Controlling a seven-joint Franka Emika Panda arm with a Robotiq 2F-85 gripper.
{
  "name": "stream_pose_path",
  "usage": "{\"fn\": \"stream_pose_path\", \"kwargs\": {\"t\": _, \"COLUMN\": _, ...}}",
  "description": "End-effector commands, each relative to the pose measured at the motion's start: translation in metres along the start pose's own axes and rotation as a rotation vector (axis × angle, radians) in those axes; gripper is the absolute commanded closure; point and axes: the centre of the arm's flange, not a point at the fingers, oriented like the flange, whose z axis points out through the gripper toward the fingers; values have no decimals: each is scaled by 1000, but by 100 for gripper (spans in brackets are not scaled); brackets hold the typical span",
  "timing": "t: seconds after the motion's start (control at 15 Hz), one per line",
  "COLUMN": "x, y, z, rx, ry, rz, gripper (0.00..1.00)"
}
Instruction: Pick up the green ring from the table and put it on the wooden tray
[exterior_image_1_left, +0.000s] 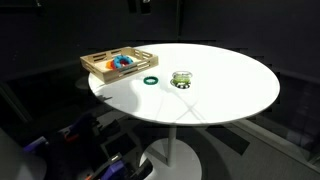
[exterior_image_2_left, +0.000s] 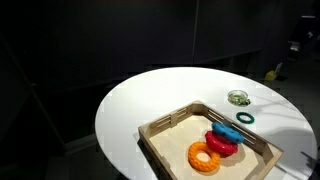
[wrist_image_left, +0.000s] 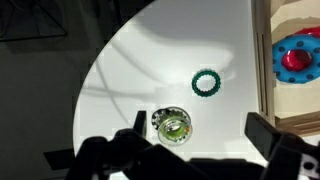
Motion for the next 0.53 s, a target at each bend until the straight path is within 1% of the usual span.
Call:
{"fn": "stream_pose_path", "kwargs": {"t": 0.0, "x": 22, "y": 1, "z": 14, "rx": -36, "ry": 29, "rz": 29, "gripper": 0}}
{"fn": "stream_pose_path", "kwargs": {"t": 0.33, "x": 32, "y": 2, "z": 39, "rx": -100, "ry": 38, "rz": 31, "gripper": 0}}
{"fn": "stream_pose_path", "kwargs": {"t": 0.4, "x": 33, "y": 2, "z": 39, "rx": -106, "ry": 37, "rz": 34, "gripper": 0}}
{"fn": "stream_pose_path", "kwargs": {"t": 0.47, "x": 26, "y": 2, "z": 38, "rx": -84, "ry": 22, "rz": 13, "gripper": 0}}
